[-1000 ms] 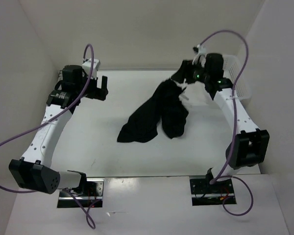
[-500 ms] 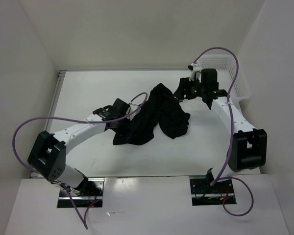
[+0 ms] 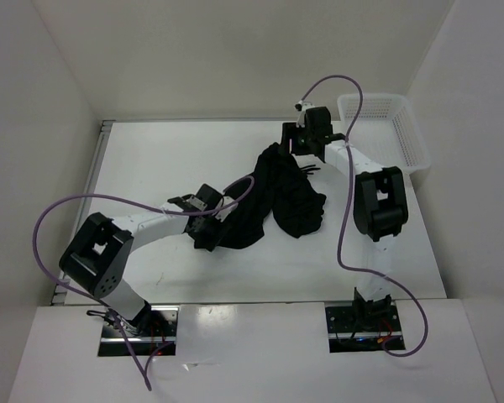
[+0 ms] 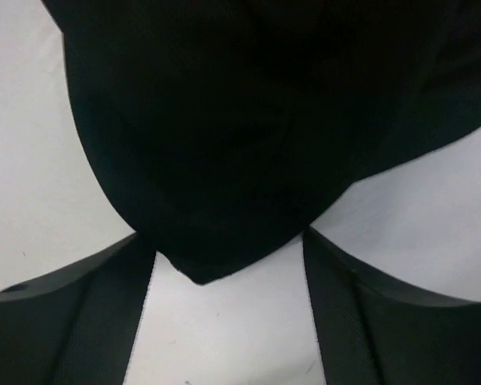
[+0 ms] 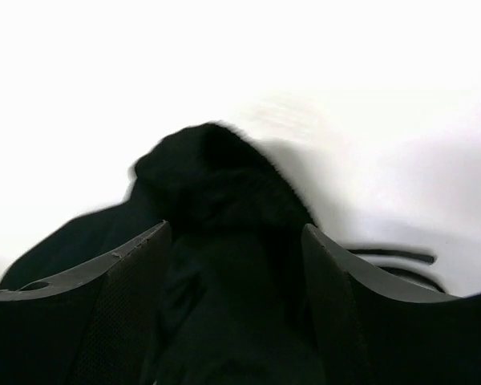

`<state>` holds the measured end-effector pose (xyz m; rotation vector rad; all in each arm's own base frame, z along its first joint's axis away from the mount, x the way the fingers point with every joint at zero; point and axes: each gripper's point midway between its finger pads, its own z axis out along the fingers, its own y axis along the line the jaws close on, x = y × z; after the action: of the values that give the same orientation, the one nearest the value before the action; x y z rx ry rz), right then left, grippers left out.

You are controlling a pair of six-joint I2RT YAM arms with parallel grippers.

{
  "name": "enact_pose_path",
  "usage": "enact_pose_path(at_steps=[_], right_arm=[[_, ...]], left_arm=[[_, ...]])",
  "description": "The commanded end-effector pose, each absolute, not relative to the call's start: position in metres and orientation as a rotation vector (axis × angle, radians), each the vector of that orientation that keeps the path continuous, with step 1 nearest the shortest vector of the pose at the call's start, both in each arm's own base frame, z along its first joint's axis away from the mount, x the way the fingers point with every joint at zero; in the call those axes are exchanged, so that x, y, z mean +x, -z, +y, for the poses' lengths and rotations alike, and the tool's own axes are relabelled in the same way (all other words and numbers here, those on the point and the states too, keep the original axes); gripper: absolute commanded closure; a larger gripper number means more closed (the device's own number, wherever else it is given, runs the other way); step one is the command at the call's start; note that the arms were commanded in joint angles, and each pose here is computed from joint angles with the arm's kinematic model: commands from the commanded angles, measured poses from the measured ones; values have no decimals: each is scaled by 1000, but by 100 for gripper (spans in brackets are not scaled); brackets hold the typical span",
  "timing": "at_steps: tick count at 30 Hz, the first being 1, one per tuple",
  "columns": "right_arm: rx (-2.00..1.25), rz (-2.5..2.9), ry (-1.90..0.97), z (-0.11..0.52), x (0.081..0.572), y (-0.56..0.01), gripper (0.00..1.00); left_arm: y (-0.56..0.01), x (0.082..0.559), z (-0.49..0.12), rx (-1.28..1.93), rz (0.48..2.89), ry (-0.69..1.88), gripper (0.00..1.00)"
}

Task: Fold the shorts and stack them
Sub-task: Move the shorts to the center of the board, then flatten the shorts out

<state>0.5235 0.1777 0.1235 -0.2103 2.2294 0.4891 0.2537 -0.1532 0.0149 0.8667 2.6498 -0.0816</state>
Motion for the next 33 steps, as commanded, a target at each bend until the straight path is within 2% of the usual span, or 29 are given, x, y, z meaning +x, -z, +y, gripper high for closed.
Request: enact_pose_path(at_steps=[1, 2, 5, 6, 8, 9, 10, 11, 12, 14, 15, 18, 22, 23, 27, 30, 33], right_arm=[[-139, 2160, -371, 166, 559, -128, 28], [-194, 2160, -362, 168, 563, -117, 26], [-211, 2183, -351, 168, 566, -101, 26], [-211, 2199, -349, 168, 565, -92, 26], [-226, 2218, -376, 172, 561, -83, 30], [-221, 2231, -392, 174, 560, -77, 37], [-232, 2220, -398, 179, 560, -79, 46], [-232, 2216, -399, 180, 564, -78, 56], [-232, 2216, -399, 180, 564, -78, 77], [-237, 2178, -397, 186, 571, -94, 95], [-250, 2160, -391, 186, 574, -104, 100], [-297, 2030, -411, 194, 586, -168, 100], [-394, 1808, -468, 207, 587, -290, 100], [-440, 1766, -508, 214, 580, -311, 100], [-598, 1624, -536, 217, 542, -388, 100], [-634, 1642, -525, 200, 515, -393, 100], [-673, 1775, -524, 175, 498, -342, 100]], left_arm=[[-3, 259, -153, 874, 2643, 58, 26], [-2, 259, -155, 880, 2653, 70, 35], [-2, 261, -159, 884, 2654, 87, 52], [1, 260, -157, 884, 2663, 71, 69], [-2, 267, -158, 874, 2643, 58, 82], [-2, 268, -157, 871, 2642, 46, 86], [-2, 269, -155, 867, 2640, 27, 96], [-5, 275, -156, 856, 2620, 18, 100], [-9, 281, -158, 847, 2605, 11, 100], [-19, 296, -155, 798, 2585, 0, 100], [-34, 314, -157, 758, 2545, -9, 100], [-65, 362, -133, 581, 2457, -104, 100], [-134, 430, -84, 310, 2297, -221, 100], [-165, 452, -65, 218, 2224, -249, 100], [-222, 468, -37, 102, 2114, -286, 100], [-245, 455, -30, 75, 2073, -302, 100], [-234, 427, -22, 85, 2122, -325, 99]])
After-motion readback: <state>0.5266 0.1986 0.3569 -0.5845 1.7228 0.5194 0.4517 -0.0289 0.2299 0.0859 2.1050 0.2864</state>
